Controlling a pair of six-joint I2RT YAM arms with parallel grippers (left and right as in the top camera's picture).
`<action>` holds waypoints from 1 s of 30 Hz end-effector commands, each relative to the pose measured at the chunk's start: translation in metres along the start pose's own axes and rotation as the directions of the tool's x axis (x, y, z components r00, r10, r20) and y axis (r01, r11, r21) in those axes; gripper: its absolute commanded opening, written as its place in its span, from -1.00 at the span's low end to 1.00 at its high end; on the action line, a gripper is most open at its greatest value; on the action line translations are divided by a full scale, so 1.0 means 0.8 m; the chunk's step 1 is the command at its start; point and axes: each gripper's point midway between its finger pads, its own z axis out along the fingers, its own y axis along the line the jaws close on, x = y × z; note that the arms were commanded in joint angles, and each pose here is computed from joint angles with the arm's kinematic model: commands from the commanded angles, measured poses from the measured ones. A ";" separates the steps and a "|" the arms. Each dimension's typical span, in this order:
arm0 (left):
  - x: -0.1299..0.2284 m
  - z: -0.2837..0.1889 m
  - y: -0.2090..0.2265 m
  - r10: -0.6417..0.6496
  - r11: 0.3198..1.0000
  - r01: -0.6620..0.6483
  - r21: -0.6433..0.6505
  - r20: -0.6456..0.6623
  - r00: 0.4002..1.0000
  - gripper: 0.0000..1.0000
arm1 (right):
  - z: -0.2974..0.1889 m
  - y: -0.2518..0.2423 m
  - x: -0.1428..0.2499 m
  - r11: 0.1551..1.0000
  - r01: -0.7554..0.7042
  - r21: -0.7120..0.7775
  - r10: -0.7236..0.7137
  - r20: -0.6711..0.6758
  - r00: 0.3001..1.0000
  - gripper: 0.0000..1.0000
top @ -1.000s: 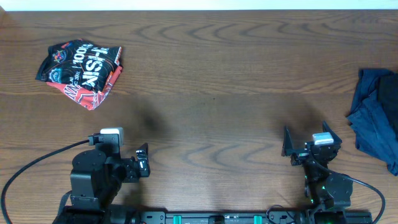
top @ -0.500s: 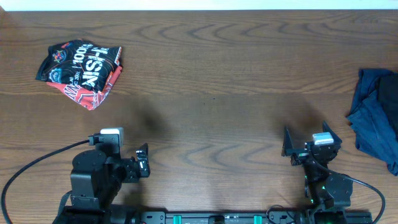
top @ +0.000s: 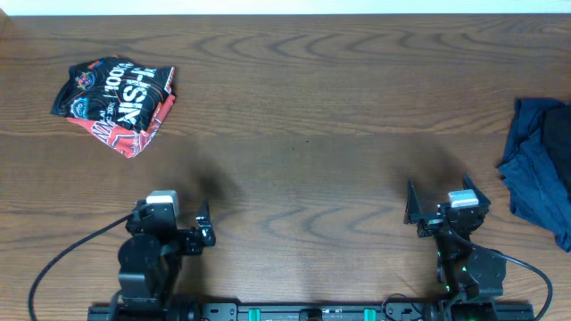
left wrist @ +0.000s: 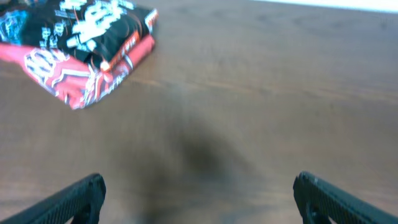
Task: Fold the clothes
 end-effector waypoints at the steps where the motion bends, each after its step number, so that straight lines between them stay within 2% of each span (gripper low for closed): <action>1: 0.000 0.011 0.006 0.008 1.000 -0.007 -0.016 0.088 0.996 0.96 | 0.000 -0.001 0.001 1.000 0.009 0.001 -0.009 0.001 1.000 0.99; 5: -0.017 0.024 0.007 0.052 0.999 -0.049 -0.019 0.243 0.969 0.96 | 0.000 -0.001 0.001 1.000 0.009 0.001 -0.009 -0.001 1.000 0.98; 13: -0.039 0.030 0.005 0.188 0.982 -0.177 -0.065 0.405 0.895 0.96 | 0.000 -0.001 0.002 1.000 0.009 0.001 -0.009 -0.002 1.000 0.98; 18: -0.033 0.032 0.006 0.221 0.975 -0.208 -0.076 0.379 0.898 0.96 | 0.000 -0.001 0.002 1.000 0.009 0.001 -0.009 -0.003 1.000 0.98; 23: -0.002 0.043 0.007 0.221 0.975 -0.214 -0.057 0.281 0.934 0.96 | 0.000 -0.001 0.002 1.000 0.009 0.001 -0.009 -0.003 1.000 0.99; 30: -0.003 0.043 0.007 0.221 0.975 -0.213 -0.058 0.285 0.933 0.96 | 0.000 -0.001 0.002 1.000 0.009 0.001 -0.009 -0.003 1.000 0.99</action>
